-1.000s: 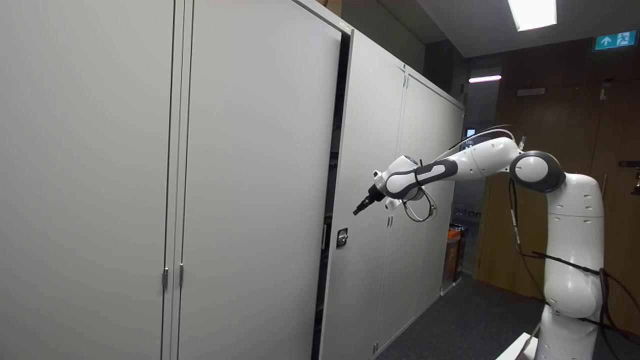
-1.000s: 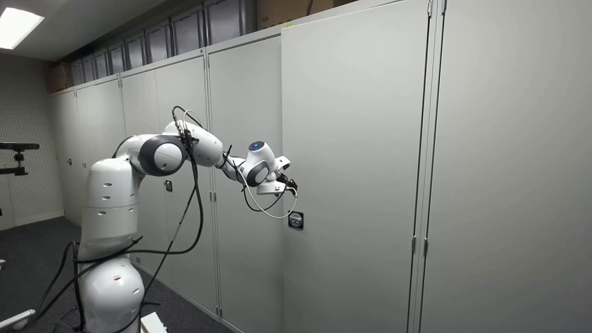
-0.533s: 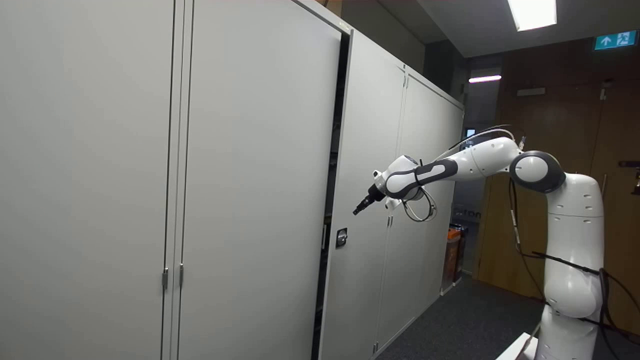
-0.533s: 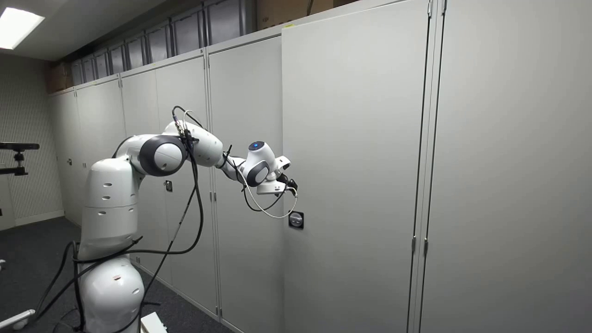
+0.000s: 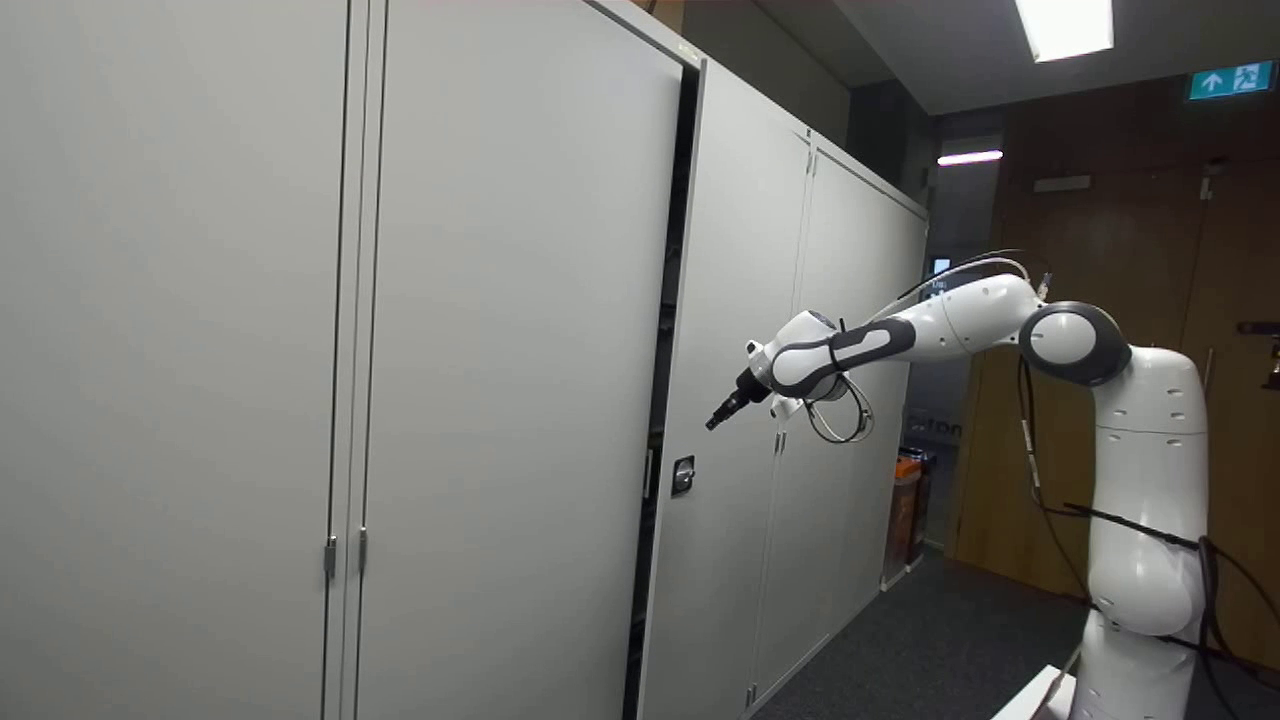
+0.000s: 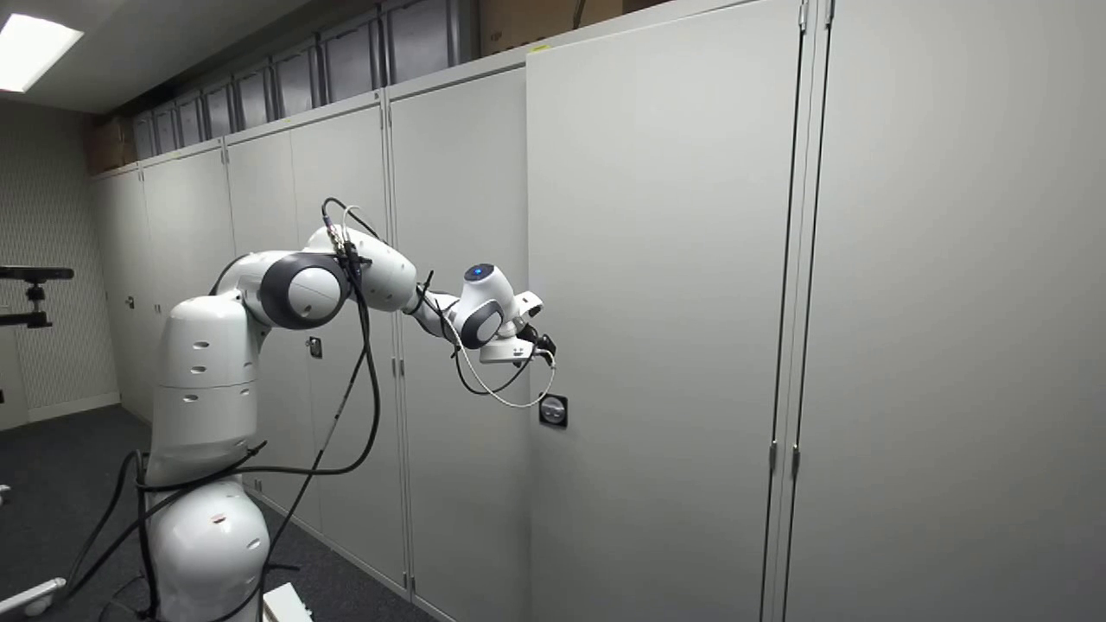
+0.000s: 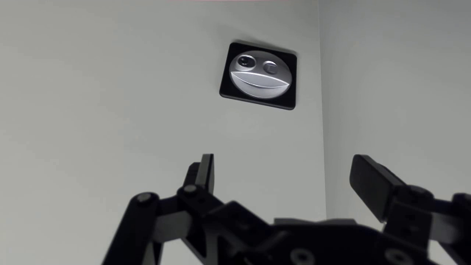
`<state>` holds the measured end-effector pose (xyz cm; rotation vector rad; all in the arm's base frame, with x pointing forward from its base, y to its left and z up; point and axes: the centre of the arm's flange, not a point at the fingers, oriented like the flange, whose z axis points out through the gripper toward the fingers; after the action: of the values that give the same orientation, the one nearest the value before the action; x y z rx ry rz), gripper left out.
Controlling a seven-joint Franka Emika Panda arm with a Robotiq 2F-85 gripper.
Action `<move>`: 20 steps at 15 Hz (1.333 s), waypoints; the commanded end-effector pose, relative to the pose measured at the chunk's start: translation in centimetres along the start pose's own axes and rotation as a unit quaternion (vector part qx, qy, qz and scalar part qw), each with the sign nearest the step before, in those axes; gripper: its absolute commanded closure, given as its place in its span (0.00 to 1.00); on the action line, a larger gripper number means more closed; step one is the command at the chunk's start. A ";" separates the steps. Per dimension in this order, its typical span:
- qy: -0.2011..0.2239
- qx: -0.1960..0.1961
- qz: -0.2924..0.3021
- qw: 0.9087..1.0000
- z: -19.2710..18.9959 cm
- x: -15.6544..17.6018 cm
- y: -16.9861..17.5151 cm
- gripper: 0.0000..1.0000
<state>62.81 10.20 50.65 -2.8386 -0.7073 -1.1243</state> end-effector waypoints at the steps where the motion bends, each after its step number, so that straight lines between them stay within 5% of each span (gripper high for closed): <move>1: 0.000 0.000 0.000 1.000 0.0 0.0 0.0 0.00; 20: 0.045 -0.017 0.032 0.998 4.9 3.5 2.3 0.00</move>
<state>67.53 10.18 48.87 -2.8201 -0.6178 -1.1753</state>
